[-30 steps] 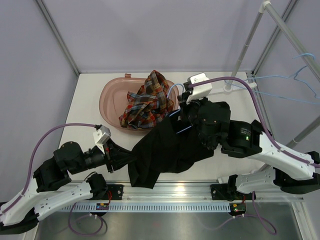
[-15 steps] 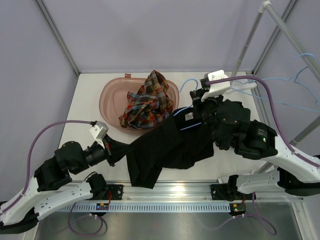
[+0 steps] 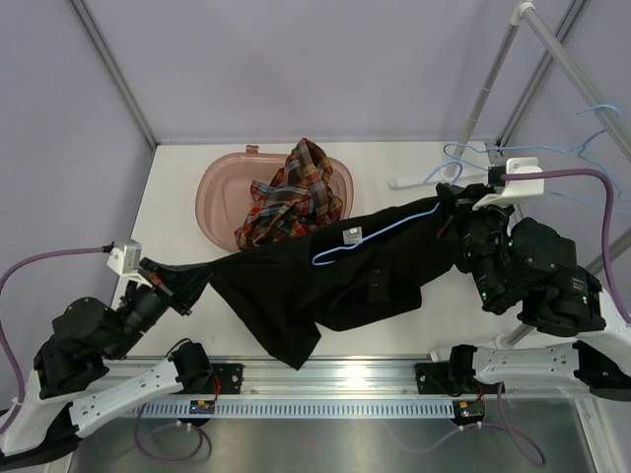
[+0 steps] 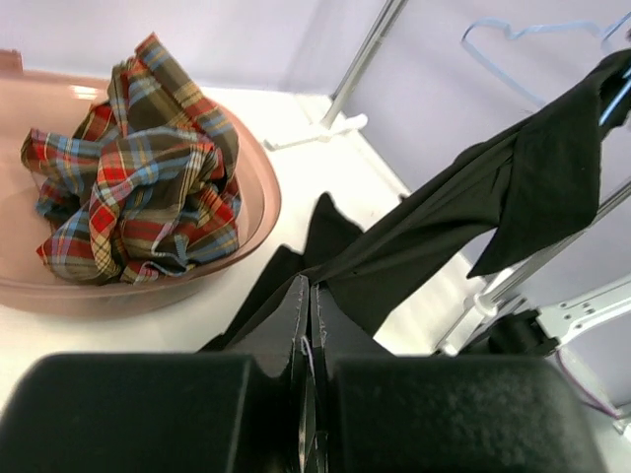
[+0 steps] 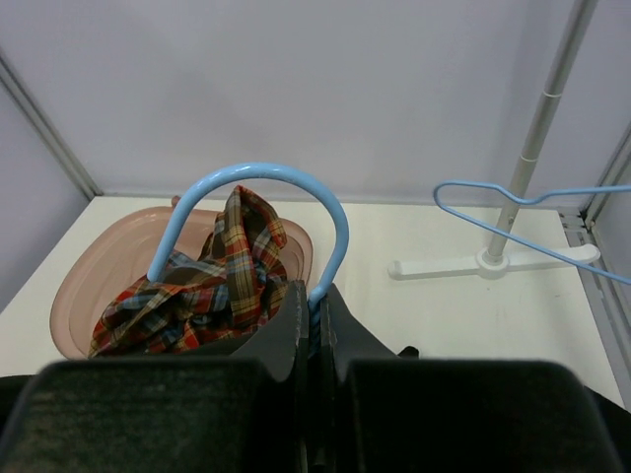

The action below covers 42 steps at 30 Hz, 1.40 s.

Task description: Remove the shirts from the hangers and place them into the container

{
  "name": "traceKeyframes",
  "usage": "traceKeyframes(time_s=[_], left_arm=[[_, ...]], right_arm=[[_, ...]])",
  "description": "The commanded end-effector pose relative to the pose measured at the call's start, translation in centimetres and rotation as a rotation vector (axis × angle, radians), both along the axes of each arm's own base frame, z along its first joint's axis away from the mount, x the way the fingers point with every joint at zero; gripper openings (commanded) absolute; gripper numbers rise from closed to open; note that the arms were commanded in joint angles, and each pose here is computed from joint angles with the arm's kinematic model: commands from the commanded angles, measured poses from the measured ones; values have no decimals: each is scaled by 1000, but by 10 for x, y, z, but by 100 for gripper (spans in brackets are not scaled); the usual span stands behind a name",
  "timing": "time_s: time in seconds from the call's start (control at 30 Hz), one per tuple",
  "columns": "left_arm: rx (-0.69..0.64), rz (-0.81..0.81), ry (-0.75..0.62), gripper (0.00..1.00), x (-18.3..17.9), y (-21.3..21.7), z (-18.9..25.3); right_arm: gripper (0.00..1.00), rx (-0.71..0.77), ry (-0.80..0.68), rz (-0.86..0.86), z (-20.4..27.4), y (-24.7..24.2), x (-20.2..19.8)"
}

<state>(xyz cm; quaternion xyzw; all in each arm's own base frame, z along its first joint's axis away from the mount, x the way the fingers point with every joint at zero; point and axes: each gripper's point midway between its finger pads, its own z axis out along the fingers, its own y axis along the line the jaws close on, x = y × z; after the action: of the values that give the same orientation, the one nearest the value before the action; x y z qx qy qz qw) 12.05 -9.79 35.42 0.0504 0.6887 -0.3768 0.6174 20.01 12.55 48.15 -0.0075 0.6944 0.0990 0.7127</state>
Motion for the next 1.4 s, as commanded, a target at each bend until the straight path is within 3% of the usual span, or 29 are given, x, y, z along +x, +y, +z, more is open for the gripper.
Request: traceKeyframes(time_s=[0.0,0.13,0.23,0.4,0.6,0.9,1.17,1.3,1.37], left_arm=[[46,106,40,0,15,9,-12],[63,59,43,0,17,-10,-15],[100,-51,17,0,15,-39,-12],[117,-229,4,0,8,-86,-13],[125,-285,0,0,10,-107,-9],[153,-306,-61,15,-3,-89,20],[168,-244,-47,12,-3,-68,20],[137,-300,-90,33,-13,-71,31],[114,-386,-130,34,-26,-78,39]], right_arm=[[0,52,-10,-196,7,-52,-1],[0,207,-20,-98,17,-46,-6],[0,267,-28,48,28,-12,-8],[0,232,-1,205,32,57,-6],[0,162,33,289,19,104,-3],[0,21,82,244,-16,112,4],[0,-20,97,263,-25,119,4],[0,-57,115,253,-28,125,7],[0,-78,119,245,-32,128,9]])
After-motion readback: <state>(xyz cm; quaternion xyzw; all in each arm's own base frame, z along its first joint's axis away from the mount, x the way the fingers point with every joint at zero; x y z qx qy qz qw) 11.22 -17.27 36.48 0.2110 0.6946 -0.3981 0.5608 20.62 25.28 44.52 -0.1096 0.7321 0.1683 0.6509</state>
